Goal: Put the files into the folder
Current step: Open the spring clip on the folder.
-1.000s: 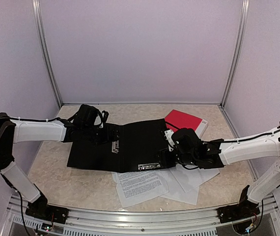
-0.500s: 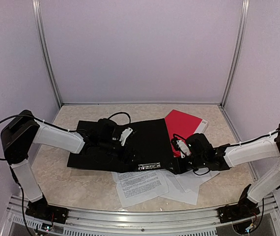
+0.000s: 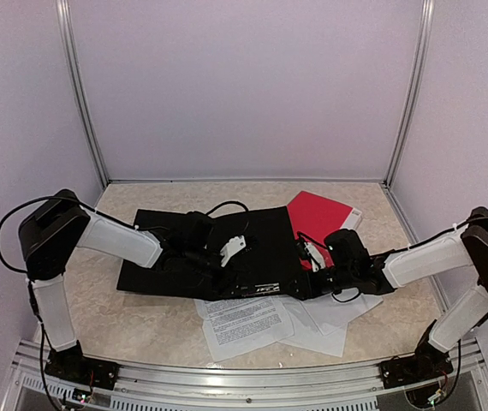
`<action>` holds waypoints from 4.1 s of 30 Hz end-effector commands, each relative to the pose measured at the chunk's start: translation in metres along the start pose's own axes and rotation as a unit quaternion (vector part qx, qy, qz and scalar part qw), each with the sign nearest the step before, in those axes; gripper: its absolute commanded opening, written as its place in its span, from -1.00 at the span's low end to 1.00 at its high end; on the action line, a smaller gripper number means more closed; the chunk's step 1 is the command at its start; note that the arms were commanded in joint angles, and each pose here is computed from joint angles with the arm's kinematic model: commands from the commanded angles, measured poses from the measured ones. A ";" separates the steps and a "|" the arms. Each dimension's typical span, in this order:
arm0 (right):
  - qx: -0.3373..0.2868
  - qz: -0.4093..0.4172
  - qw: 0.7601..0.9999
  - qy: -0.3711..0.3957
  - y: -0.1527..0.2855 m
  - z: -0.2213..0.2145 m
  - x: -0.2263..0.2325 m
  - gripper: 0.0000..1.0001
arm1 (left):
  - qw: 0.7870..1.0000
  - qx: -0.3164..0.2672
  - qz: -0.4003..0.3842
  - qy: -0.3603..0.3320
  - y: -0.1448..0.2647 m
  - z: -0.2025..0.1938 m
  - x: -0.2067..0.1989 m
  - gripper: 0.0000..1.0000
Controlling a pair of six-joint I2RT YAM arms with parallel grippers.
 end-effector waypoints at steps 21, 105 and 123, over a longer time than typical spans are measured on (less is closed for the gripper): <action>0.001 0.036 0.999 -0.007 -0.022 0.004 -0.005 -0.15 | 0.992 0.096 0.038 -0.067 -0.032 -0.036 0.009 0.08; 0.066 -0.077 0.995 0.004 -0.050 -0.026 -0.046 -1.00 | 0.984 0.144 0.043 -0.098 -0.038 -0.067 0.001 -0.50; 0.062 -0.085 0.994 0.017 -0.059 -0.016 -0.049 -1.00 | 0.983 0.150 0.019 -0.109 -0.043 -0.072 -0.006 -0.48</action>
Point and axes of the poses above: each gripper's point midway between its finger pads, its own y axis back along the fingers, its own x axis along the line the jaws close on, z = x × y, the point moved 8 cm from there along y, back along the fingers, and after that the axes turned 11 degrees about y, right-handed, at the moved point
